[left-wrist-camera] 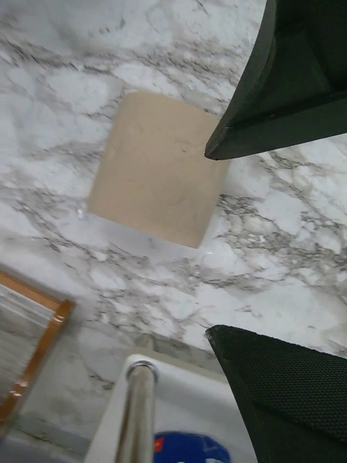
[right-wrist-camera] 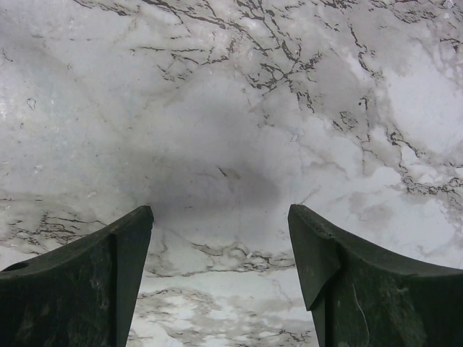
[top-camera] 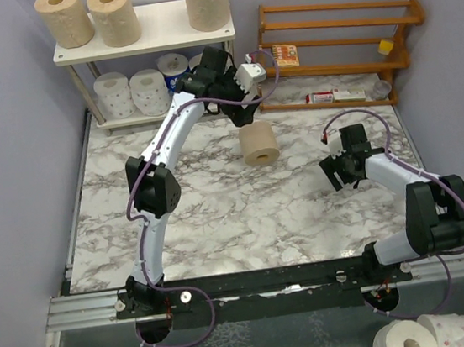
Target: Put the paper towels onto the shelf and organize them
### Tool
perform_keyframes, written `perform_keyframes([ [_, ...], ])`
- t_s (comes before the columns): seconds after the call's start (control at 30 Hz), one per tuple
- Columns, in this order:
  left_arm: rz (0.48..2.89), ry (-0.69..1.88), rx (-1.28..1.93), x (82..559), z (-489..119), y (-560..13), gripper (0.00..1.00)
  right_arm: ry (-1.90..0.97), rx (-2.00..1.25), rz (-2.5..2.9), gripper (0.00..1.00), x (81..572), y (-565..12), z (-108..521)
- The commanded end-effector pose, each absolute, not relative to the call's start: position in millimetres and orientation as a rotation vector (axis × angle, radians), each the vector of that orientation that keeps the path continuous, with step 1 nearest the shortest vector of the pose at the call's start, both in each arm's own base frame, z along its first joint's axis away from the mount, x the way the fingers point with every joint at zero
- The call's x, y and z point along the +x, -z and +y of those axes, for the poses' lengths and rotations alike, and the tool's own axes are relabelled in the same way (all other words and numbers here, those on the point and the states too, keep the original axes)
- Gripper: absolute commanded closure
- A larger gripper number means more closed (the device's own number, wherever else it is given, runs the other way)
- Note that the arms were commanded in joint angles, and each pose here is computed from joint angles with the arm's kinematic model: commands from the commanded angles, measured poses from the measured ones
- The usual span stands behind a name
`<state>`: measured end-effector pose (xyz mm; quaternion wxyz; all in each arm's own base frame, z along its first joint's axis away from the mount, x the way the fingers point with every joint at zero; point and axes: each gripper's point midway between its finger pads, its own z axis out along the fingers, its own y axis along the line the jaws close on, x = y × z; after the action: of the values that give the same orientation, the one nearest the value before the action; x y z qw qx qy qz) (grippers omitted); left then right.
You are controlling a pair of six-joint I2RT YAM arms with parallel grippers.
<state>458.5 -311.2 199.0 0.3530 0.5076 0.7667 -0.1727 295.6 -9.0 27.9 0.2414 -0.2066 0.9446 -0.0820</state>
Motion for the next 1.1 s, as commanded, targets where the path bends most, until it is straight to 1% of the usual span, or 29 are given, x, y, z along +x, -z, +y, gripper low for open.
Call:
perform_keyframes([
  [0.0,1.866,0.921,1.398,416,-348,-230,0.01,0.264,-0.592,2.651,0.23,279,-15,-16],
  [0.2,1.790,1.259,1.350,415,-350,-222,0.01,0.262,-0.600,2.678,0.23,277,-8,-16],
  [0.27,1.785,1.313,1.336,417,-349,-215,0.01,0.267,-0.599,2.696,0.23,275,-4,-17],
  [0.43,1.808,1.294,1.287,441,-339,-198,0.01,0.259,-0.613,2.725,0.23,272,3,-17],
  [0.57,1.806,1.342,1.206,460,-334,-190,0.01,0.267,-0.613,2.750,0.23,269,8,-19],
  [0.63,1.807,1.408,1.150,466,-335,-187,0.01,0.264,-0.615,2.752,0.24,269,9,-18],
  [0.77,1.829,1.516,1.074,473,-339,-175,0.02,0.266,-0.617,2.760,0.24,268,11,-19],
  [1.0,1.884,1.509,1.028,481,-342,-152,0.02,0.265,-0.618,2.764,0.24,268,12,-19],
  [1.07,1.911,1.491,1.016,483,-341,-144,0.05,0.265,-0.619,2.764,0.24,268,12,-19],
])
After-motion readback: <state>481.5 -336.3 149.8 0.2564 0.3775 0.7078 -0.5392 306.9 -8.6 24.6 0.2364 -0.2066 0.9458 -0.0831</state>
